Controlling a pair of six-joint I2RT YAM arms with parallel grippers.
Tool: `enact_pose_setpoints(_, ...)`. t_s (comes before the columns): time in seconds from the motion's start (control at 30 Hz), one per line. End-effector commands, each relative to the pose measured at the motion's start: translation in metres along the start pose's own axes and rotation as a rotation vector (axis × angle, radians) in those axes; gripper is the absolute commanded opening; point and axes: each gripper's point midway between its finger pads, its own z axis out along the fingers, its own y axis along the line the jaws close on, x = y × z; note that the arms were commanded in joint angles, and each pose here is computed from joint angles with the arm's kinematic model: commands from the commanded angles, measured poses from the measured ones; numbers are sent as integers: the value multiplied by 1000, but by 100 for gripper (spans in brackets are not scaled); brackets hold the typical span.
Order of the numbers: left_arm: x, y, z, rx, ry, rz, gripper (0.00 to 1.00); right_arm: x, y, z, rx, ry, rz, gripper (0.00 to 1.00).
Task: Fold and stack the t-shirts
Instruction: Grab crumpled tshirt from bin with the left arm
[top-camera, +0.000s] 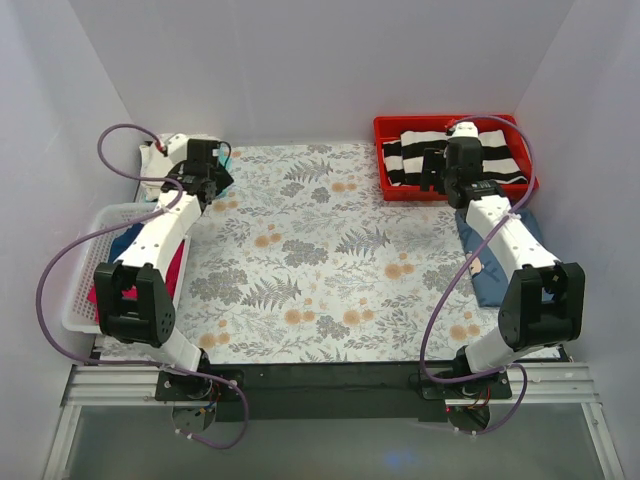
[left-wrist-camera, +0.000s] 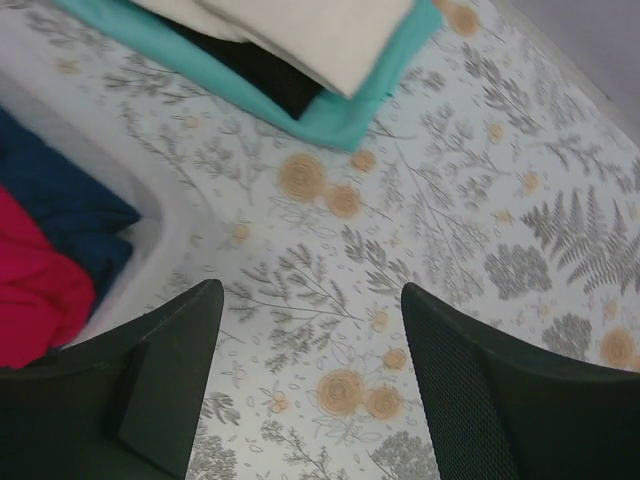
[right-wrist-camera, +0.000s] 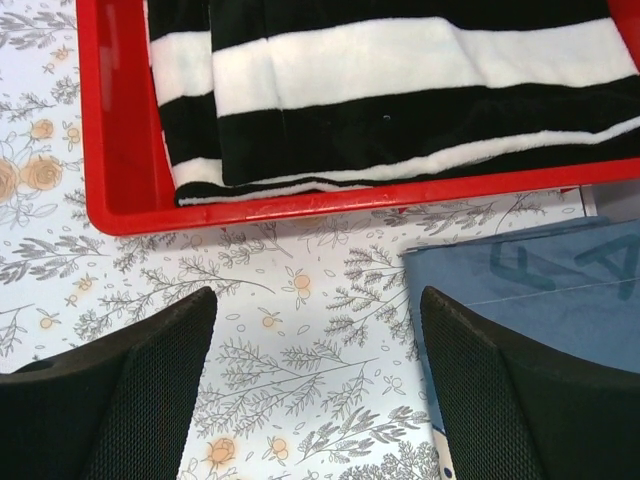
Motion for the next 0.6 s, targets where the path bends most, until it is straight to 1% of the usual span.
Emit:
enact_pose_setpoints(0.0, -28, 79, -11, -262, -53, -150, 71, -3, 4, -10, -32, -24, 10, 87)
enact_pose_setpoints(0.07, -27, 98, -8, -305, -19, -171, 71, 5, 5, -9, -36, -9, 5, 86)
enact_pose_setpoints(0.1, -32, 117, -5, -342, -16, -203, 71, 6, 6, -9, -38, -8, 3, 86)
enact_pose_setpoints(0.17, -32, 128, -6, -352, -3, -235, 70, 9, 6, -9, -37, -2, 3, 86)
enact_pose_setpoints(0.2, -29, 142, -4, -383, 8, -251, 69, 11, 5, -9, -34, -1, 2, 86)
enact_pose_setpoints(0.23, -28, 148, -5, -393, 12, -266, 69, 13, 5, -9, -32, 4, 1, 86)
enact_pose_setpoints(0.4, -11, 198, 3, -483, 94, -363, 65, 19, 6, -10, -43, 16, 8, 85)
enact_pose_setpoints(0.47, 1, 208, 3, -511, 131, -377, 64, 23, 5, -11, -41, 22, 11, 85)
enact_pose_setpoints(0.57, 13, 224, 0, -580, 150, -377, 64, 27, 4, -12, -38, 29, 8, 85)
